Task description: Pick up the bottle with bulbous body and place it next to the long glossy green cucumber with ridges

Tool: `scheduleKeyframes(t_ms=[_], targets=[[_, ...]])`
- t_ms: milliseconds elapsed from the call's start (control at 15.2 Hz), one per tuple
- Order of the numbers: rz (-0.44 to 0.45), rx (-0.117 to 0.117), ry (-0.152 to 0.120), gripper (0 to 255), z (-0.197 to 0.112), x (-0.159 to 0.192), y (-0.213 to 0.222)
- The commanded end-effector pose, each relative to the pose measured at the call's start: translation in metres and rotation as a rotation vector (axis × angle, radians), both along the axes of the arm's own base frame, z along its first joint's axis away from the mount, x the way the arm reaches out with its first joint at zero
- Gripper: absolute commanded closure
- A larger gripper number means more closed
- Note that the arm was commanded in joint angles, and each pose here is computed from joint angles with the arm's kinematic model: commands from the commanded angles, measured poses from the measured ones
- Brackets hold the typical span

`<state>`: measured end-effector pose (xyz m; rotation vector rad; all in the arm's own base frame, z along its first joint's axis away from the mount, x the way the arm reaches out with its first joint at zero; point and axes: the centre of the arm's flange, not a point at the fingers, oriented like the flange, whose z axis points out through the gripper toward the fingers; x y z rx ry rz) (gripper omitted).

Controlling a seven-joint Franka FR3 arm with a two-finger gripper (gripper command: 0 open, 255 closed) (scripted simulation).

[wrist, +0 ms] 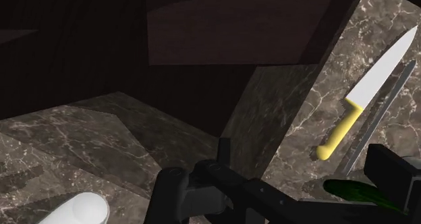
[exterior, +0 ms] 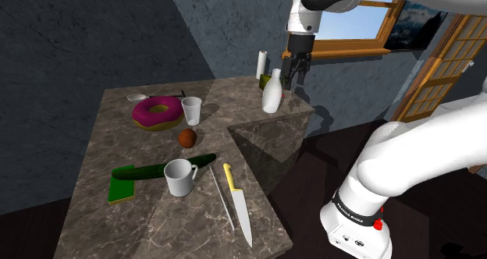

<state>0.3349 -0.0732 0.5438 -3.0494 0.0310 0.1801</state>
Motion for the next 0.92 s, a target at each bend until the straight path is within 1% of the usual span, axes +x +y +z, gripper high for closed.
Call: scheduleKeyframes(t_ms=[0, 858], targets=[[-0.004, -0.005, -0.007, 0, -0.005, 0.016, -0.020], [-0.035, -0.034, -0.046, 0, -0.042, 0.113, -0.147]])
